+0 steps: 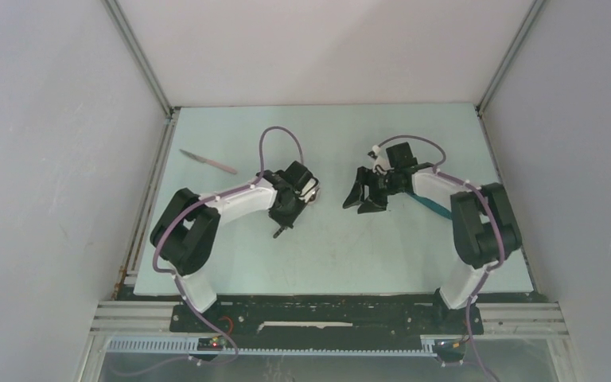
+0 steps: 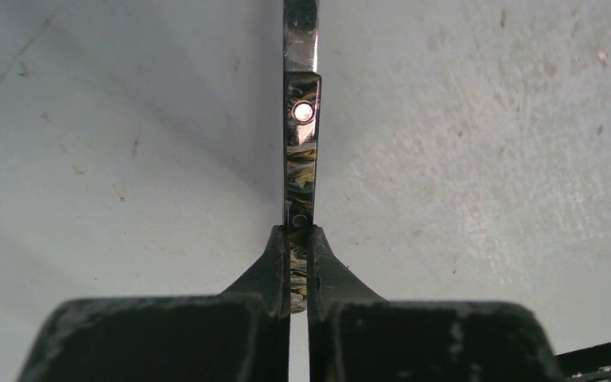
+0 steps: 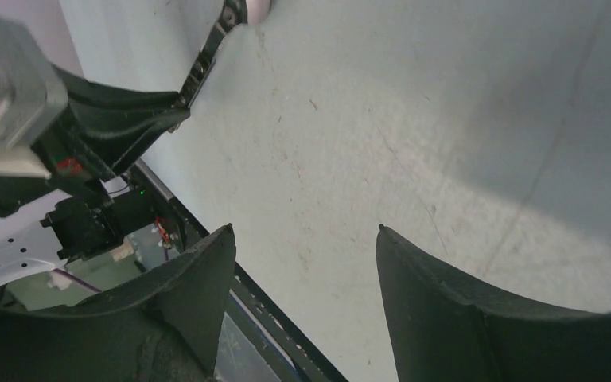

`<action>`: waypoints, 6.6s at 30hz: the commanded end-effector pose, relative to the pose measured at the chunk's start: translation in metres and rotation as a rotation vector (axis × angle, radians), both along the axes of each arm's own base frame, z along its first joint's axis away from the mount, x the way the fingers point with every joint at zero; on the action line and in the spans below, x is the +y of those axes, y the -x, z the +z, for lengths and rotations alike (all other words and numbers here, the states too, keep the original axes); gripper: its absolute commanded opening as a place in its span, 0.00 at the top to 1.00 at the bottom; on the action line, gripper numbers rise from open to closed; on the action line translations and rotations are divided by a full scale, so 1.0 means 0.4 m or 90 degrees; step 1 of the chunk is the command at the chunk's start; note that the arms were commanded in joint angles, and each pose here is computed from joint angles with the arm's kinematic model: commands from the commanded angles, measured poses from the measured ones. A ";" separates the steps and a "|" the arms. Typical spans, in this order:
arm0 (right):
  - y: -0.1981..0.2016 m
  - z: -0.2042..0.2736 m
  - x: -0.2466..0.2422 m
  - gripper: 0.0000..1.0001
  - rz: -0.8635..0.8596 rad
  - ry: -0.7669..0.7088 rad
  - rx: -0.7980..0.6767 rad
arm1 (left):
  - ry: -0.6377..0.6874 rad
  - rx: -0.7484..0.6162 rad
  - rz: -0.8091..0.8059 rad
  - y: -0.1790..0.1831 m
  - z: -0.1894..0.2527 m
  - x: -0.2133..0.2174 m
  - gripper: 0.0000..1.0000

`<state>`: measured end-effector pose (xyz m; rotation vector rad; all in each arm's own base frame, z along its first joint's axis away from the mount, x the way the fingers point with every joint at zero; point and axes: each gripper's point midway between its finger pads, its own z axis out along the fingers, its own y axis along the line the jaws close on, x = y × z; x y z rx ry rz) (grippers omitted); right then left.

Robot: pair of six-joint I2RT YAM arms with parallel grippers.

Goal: Fold the napkin into a case and place the utensils inside
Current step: Pass from the left arm to the right, then insert the spoon into the folded napkin.

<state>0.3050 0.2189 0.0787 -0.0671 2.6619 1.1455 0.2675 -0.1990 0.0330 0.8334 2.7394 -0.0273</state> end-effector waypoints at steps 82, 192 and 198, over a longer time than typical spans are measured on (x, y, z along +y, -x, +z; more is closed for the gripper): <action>0.202 0.119 -1.089 1.00 -0.848 0.109 -0.137 | 0.636 -0.148 -0.165 0.237 0.540 -0.319 0.28; -0.114 -0.062 -0.934 0.69 -0.627 0.045 -0.080 | 0.673 -0.113 -0.114 0.168 0.499 -0.312 0.29; -0.083 -0.010 -0.960 0.61 -0.628 0.095 -0.098 | 0.674 -0.113 -0.115 0.170 0.500 -0.311 0.29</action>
